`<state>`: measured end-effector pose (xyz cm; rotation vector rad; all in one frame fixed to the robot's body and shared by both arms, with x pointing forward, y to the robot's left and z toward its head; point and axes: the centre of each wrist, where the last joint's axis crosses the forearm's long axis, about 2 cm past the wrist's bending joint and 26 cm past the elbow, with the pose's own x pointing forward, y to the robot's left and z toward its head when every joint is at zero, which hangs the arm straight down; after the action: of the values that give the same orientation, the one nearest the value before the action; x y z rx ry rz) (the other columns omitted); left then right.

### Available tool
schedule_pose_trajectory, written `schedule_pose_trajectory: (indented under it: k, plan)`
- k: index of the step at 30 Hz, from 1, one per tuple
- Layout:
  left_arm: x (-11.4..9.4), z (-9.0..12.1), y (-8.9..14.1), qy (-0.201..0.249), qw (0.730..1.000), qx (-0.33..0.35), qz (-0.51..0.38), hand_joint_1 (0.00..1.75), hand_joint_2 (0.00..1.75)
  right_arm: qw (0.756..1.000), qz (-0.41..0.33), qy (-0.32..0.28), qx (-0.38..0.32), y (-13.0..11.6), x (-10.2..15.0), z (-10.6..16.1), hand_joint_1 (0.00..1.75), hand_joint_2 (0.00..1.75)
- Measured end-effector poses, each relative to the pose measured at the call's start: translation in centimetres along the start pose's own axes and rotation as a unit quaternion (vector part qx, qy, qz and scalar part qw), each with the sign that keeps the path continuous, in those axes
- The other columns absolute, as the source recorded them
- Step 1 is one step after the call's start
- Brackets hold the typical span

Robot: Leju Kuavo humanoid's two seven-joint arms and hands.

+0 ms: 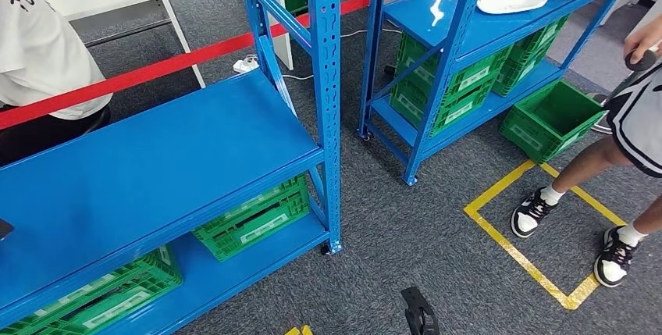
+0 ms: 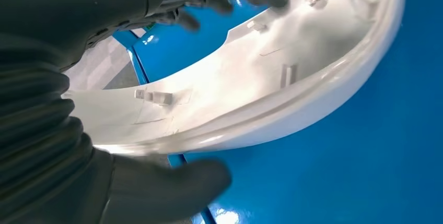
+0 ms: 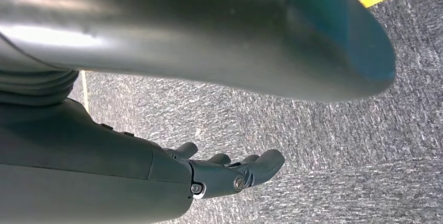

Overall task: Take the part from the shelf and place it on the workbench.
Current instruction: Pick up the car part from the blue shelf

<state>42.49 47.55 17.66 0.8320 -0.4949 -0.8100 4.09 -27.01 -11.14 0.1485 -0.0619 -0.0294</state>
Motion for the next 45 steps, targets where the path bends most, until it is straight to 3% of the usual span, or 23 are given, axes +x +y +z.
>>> schedule_pose_trajectory:
  k: [8, 23, 28, 32, 35, 38, 41, 45]
  plan:
    - [0.3, -0.1, -1.3, -0.011, 1.0, 0.018, 0.002, 1.75, 1.75, 1.0, -0.008, -0.001, -0.001, 0.0, 0.0, 0.0, 0.0, 0.0]
    - [0.9, 0.0, -1.2, -0.05, 0.998, 0.043, 0.009, 1.75, 1.75, 1.0, -0.013, -0.005, -0.001, -0.1, 0.0, 0.0, 0.0, 0.0]
    - [1.1, 0.0, -2.1, -0.1, 0.991, 0.085, 0.013, 1.75, 1.75, 1.0, -0.017, -0.005, -0.002, -0.1, 0.0, 0.0, 0.0, 0.0]
    - [2.1, 0.2, -2.8, -0.18, 0.974, 0.116, 0.077, 1.75, 1.75, 1.0, -0.02, -0.005, -0.004, -0.1, 0.0, 0.0, 0.0, 0.0]
    - [3.5, 0.6, -2.5, -0.269, 0.941, 0.125, 0.164, 1.75, 1.75, 1.0, -0.022, -0.005, -0.006, -0.2, 0.0, 0.0, 0.0, 0.0]
    - [5.7, 1.5, -0.8, -0.368, 0.881, 0.133, 0.265, 1.75, 1.75, 1.0, -0.023, -0.006, -0.01, -0.2, 0.0, 0.0, 0.0, 0.0]
    - [8.3, 3.1, 2.2, -0.456, 0.799, 0.143, 0.365, 1.75, 1.75, 1.0, -0.023, -0.006, -0.012, -0.4, -0.1, 0.0, 0.0, 0.0]
    - [11.5, 6.6, 6.9, -0.545, 0.665, 0.15, 0.489, 1.75, 1.75, 1.0, -0.026, -0.008, -0.014, -0.5, 0.0, 0.0, 0.0, 0.0]
